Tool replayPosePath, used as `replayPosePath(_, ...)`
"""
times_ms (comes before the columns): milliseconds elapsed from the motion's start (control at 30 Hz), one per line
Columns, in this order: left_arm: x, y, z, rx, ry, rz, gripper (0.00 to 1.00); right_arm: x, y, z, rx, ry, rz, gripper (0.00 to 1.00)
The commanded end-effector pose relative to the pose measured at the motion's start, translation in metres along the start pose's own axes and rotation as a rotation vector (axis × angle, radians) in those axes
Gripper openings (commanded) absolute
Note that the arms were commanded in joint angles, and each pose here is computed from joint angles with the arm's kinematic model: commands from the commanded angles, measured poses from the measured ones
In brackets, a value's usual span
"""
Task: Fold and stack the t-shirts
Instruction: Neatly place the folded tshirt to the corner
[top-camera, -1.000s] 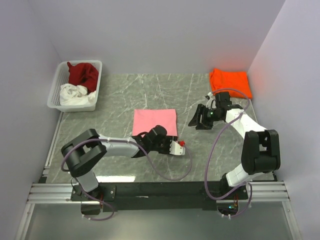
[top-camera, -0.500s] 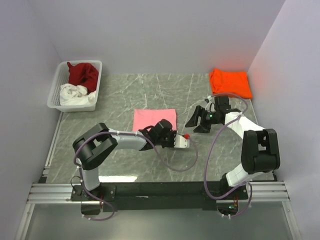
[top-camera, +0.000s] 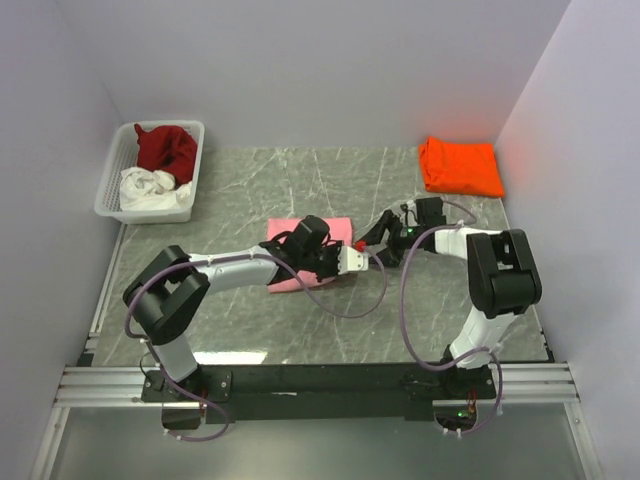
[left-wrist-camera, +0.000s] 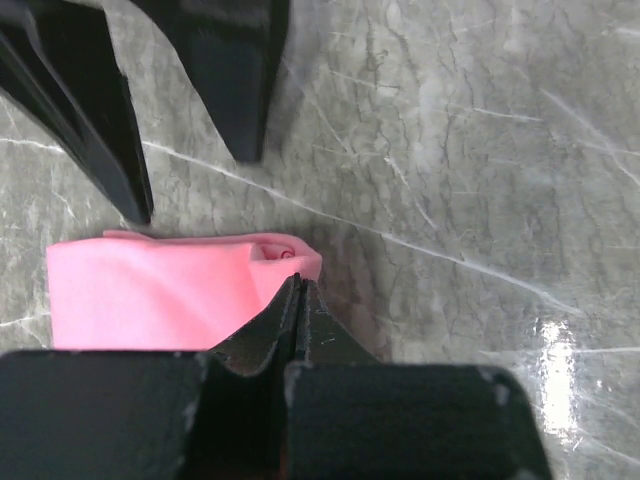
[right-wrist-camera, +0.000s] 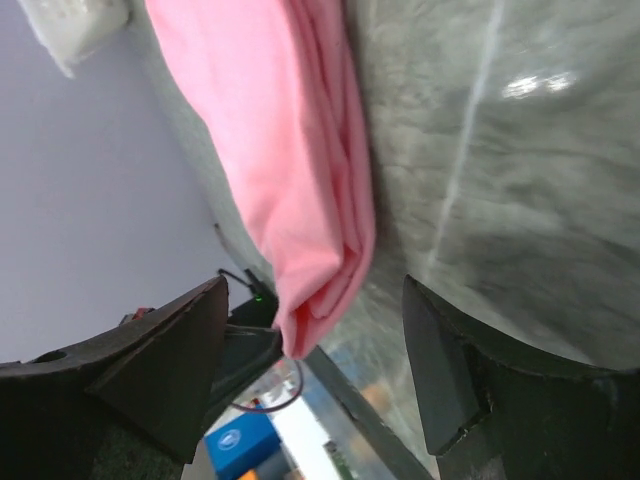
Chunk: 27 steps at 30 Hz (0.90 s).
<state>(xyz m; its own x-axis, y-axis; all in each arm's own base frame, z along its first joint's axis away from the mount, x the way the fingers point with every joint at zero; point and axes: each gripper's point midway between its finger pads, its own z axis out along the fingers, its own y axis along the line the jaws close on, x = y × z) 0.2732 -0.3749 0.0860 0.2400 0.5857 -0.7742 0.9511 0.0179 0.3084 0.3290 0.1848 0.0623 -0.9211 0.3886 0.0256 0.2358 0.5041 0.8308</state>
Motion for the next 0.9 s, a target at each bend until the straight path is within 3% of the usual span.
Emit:
replayPosePath(0, -0.030, 0.011, -0.014, 0.013, -0.079, -0.001, 0.00, 0.006, 0.026, 0.014, -0.096, 0.015, 0.051, 0.77)
replayPosePath(233, -0.046, 0.023, -0.020, -0.002, -0.124, -0.017, 0.01, 0.010, 0.028, 0.037, -0.074, 0.029, 0.148, 0.80)
replayPosePath(567, -0.052, 0.035, -0.035, -0.026, -0.146, 0.001, 0.01, 0.019, 0.006, 0.039, 0.098, 0.066, 0.233, 0.80)
replayPosePath(867, -0.052, 0.032, -0.039, -0.001, -0.160, -0.010, 0.01, 0.003, 0.023, 0.076, 0.031, 0.013, 0.275, 0.77)
